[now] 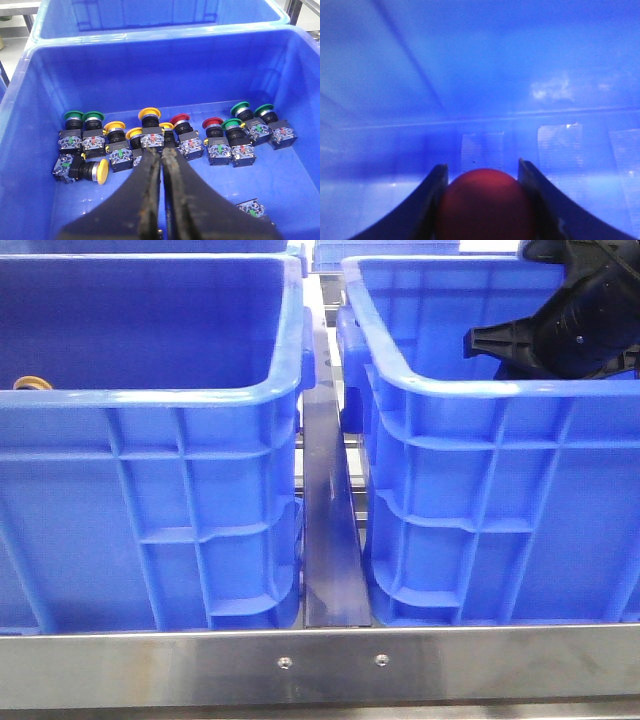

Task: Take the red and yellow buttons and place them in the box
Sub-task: 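Lower the red button into the empty bin and open the right gripper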

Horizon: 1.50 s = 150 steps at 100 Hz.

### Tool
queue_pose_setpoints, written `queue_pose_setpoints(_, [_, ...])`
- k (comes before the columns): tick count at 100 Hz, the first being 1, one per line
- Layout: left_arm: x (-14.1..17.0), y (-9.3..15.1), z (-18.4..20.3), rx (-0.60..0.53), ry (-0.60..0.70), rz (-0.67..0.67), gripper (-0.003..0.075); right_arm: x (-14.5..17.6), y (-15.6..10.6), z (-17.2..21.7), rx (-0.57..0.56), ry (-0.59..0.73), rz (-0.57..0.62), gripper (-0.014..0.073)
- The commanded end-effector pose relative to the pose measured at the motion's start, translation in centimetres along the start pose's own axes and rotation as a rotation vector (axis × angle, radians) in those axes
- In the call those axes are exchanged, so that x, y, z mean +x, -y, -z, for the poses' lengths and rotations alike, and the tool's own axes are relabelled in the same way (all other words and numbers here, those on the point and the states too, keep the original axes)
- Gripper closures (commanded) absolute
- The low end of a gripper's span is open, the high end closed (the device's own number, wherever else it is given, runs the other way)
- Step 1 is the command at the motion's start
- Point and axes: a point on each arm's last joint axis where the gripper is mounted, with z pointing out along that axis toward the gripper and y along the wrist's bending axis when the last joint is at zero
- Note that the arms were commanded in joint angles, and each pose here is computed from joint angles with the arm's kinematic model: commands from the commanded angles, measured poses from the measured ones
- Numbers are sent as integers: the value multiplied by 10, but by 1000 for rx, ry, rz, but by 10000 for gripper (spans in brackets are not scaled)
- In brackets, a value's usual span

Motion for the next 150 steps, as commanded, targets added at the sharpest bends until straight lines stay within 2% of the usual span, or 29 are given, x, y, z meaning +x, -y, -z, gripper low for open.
queue_pose_setpoints(1, [-15,1,4,2,95,15,739,-21,-1,13,-16,66,13,178])
queue_pose_setpoints(11, [-15,1,4,2,94,15,739,-22,-2,14,-24,65,13,5])
queue_pose_setpoints(18, [-15,1,4,2,90,15,739,-24,-3,17,-33,69,12,-45])
queue_pose_setpoints(49, [-15,1,4,2,90,15,739,-47,-4,56,-73,152,1,-39])
queue_pose_setpoints(72, [-14,1,4,2,80,15,739,-52,15,103,-48,233,-19,-39])
queue_pose_setpoints(113, [-13,1,4,2,76,15,739,-21,34,201,-74,354,-3,-39])
queue_pose_setpoints(150, [-13,1,4,2,76,15,739,16,40,257,-112,464,26,-39])
